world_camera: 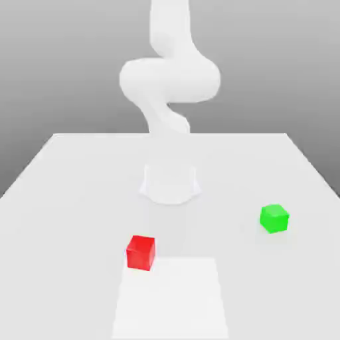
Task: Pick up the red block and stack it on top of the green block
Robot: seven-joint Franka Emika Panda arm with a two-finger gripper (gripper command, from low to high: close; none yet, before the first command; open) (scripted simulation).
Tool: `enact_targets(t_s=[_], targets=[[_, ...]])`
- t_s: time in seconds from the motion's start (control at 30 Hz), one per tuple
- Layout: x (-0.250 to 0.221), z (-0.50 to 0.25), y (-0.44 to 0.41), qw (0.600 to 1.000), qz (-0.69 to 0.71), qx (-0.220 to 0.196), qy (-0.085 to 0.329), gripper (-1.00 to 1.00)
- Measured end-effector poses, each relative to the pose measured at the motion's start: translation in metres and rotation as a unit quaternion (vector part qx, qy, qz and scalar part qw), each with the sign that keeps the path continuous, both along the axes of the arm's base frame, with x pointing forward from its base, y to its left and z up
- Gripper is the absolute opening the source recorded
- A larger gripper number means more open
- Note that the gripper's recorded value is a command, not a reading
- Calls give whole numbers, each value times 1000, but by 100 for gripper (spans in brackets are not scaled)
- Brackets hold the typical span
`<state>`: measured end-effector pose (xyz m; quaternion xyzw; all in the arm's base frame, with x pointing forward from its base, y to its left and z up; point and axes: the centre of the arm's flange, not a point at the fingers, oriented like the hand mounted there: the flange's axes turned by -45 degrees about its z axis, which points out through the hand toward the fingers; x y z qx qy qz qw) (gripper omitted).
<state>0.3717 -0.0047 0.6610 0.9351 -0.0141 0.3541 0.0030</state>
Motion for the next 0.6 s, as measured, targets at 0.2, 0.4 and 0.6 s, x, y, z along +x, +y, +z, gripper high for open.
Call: enact_targets(t_s=[0.2,0.4,0.6], targets=[[38,-149,-20,994,-26,1,110,0],[19,-300,-43,973,-54,14,224,0],[-46,-451,-56,937,-82,38,338,0]])
